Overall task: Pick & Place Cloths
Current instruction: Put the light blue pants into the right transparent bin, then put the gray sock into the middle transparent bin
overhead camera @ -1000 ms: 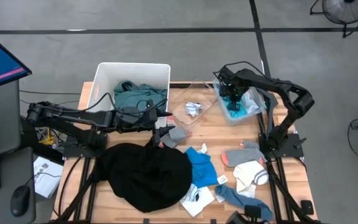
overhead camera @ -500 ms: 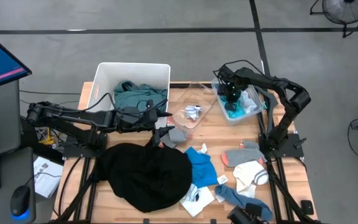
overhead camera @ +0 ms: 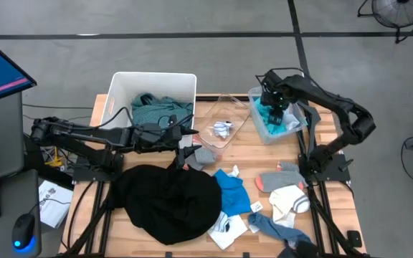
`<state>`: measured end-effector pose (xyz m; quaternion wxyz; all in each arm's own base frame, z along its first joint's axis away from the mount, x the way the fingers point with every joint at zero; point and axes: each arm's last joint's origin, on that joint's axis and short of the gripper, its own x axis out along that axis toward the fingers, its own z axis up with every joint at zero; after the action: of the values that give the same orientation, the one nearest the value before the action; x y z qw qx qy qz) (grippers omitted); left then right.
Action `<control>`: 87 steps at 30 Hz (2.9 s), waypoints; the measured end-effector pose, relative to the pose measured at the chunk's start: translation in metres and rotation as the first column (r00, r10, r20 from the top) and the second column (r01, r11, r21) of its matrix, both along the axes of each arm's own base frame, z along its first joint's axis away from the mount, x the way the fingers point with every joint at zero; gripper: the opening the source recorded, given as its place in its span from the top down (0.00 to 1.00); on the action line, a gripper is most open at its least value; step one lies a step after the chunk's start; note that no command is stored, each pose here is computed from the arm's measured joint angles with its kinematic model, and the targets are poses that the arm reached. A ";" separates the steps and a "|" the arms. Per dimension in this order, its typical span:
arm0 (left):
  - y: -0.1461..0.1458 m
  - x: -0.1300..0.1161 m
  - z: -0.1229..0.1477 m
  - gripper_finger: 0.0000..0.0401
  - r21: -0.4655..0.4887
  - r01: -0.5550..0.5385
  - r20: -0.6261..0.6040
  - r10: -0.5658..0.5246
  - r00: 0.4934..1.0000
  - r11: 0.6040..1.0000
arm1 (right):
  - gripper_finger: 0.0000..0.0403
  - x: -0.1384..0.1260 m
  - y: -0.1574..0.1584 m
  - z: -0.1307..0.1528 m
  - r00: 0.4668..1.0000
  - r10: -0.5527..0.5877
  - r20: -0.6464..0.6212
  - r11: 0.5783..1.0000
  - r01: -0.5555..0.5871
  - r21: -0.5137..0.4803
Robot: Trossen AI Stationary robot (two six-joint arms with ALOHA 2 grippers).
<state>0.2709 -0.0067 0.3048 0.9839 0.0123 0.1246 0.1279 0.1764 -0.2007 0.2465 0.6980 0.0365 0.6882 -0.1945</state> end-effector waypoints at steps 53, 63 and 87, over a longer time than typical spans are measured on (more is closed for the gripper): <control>-0.008 -0.055 0.046 0.40 -0.127 0.090 0.186 -0.065 0.980 0.988 | 0.35 0.001 0.224 -0.066 0.907 -0.312 -0.284 0.909 0.372 0.187; -0.008 -0.055 0.046 0.40 -0.127 0.090 0.187 -0.065 0.980 0.988 | 0.56 0.022 0.230 -0.104 0.863 -0.292 -0.412 0.887 0.406 0.220; -0.008 -0.055 0.048 0.40 -0.127 0.092 0.203 -0.065 0.977 0.988 | 1.00 0.079 0.188 0.096 0.814 -0.295 0.500 0.955 0.255 0.150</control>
<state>0.2164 -0.0143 0.3525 0.9942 -0.0626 0.0336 0.0808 0.2552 -0.0127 0.3423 0.8195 0.2129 0.4696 -0.2501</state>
